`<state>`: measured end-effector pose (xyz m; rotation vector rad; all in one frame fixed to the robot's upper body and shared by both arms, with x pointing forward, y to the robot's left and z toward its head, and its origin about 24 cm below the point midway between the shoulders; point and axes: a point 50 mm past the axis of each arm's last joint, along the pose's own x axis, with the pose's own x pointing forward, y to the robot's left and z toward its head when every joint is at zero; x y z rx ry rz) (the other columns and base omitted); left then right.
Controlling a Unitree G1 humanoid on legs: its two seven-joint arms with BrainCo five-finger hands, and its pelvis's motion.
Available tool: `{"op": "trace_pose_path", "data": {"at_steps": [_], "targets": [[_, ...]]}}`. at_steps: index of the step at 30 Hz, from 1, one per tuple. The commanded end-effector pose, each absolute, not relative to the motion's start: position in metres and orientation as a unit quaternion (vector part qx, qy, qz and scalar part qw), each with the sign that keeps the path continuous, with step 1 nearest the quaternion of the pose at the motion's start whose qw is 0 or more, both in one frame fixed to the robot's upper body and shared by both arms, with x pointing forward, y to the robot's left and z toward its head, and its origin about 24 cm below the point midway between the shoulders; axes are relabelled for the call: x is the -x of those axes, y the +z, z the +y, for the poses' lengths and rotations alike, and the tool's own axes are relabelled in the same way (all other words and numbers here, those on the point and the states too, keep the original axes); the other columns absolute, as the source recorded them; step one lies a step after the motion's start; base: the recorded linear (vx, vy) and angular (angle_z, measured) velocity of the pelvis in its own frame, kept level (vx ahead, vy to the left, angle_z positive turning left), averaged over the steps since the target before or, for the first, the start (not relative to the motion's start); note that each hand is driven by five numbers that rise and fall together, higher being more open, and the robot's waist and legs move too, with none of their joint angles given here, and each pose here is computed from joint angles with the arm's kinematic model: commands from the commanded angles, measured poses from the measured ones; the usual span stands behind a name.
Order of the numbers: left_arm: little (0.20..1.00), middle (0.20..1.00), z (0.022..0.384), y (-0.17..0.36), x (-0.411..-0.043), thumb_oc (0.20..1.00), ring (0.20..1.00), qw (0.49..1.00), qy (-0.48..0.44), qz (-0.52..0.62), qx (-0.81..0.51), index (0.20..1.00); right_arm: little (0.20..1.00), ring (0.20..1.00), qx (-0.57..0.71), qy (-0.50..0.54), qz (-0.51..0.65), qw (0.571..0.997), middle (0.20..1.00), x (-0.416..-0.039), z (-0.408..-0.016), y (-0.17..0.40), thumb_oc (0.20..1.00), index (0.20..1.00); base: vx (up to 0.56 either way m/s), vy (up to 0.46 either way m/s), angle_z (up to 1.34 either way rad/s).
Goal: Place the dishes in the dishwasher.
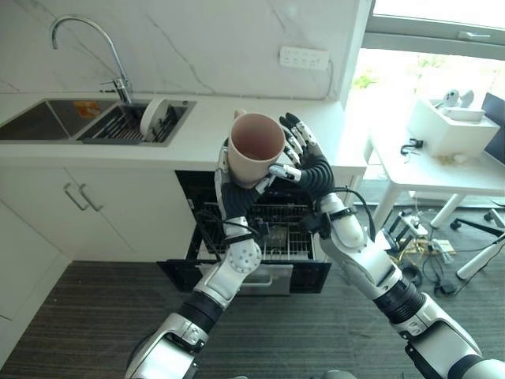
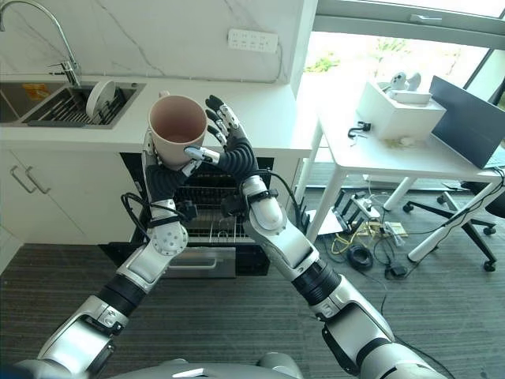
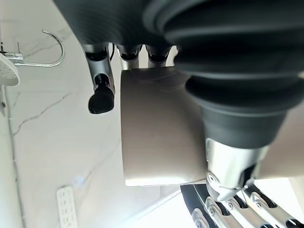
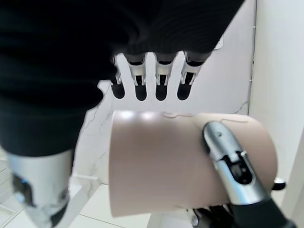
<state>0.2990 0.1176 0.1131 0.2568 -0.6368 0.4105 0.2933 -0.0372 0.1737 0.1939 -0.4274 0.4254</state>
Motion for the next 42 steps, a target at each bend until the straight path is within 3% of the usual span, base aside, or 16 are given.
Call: {"op": "trace_pose_path", "data": {"at_steps": [1, 42], "targets": [[0.200, 0.200, 0.103, 0.138, -0.309, 0.200, 0.200, 0.897, 0.210, -0.372, -0.112, 0.200, 1.000, 1.000, -0.127, 0.218, -0.249, 0.935, 1.000, -0.289, -0.032, 0.199, 1.000, 1.000, 0.00, 0.002, 0.05], [0.200, 0.200, 0.074, 0.119, -0.305, 0.200, 0.200, 0.914, 0.163, -0.353, -0.119, 0.200, 1.000, 1.000, -0.064, 0.204, -0.241, 0.947, 1.000, -0.298, 0.002, 0.201, 1.000, 1.000, 0.00, -0.001, 0.01]]}}
